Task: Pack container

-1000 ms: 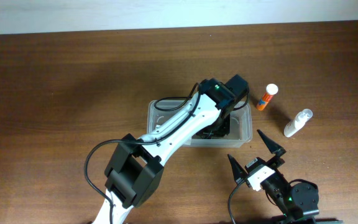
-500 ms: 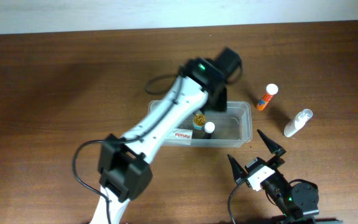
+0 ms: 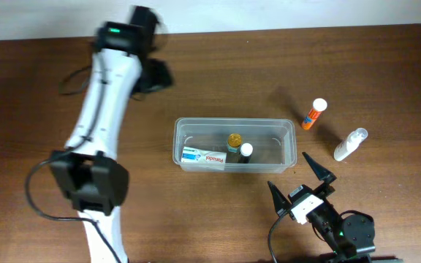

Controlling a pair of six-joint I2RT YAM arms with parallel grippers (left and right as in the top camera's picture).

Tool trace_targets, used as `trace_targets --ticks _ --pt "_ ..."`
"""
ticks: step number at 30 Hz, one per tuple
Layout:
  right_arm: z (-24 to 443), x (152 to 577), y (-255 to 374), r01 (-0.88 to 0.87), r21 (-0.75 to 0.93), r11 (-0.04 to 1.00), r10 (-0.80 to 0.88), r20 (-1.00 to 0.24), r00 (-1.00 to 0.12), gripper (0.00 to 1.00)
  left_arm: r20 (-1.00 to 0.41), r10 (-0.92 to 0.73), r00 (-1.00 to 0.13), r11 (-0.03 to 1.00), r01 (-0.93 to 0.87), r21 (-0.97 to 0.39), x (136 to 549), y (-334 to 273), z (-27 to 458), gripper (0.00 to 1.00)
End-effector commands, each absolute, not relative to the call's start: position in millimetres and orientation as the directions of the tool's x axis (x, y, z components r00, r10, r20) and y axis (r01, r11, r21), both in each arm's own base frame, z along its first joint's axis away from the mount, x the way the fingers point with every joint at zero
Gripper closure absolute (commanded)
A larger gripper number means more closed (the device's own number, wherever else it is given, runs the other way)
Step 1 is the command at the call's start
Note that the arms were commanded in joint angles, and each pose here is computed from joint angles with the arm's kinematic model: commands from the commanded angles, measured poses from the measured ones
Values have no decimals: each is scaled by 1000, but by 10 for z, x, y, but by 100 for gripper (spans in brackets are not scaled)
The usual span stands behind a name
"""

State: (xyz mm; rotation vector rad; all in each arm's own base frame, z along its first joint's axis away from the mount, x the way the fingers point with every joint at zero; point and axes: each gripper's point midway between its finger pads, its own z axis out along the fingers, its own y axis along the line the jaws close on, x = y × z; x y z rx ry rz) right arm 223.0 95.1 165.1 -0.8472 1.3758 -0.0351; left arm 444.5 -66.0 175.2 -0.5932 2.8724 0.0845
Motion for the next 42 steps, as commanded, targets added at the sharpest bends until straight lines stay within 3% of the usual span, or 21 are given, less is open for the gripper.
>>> trace_targets --ticks 1,14,34,42 --pt "1635 2239 925 -437 -537 721 -487 -842 232 2 -266 -446 -854 881 -472 36 4478 -201 1914 0" --pt "1635 2239 925 -437 -537 721 -487 -842 232 2 -266 -596 -758 779 -626 36 4438 627 1914 1" --pt "1647 2230 942 -442 -539 717 -483 -842 242 2 -266 -600 -754 776 -630 36 4434 651 1914 1" --pt "1698 1980 1274 -601 -522 605 -386 -853 352 2 -266 -600 -754 776 -630 36 4434 651 1914 1"
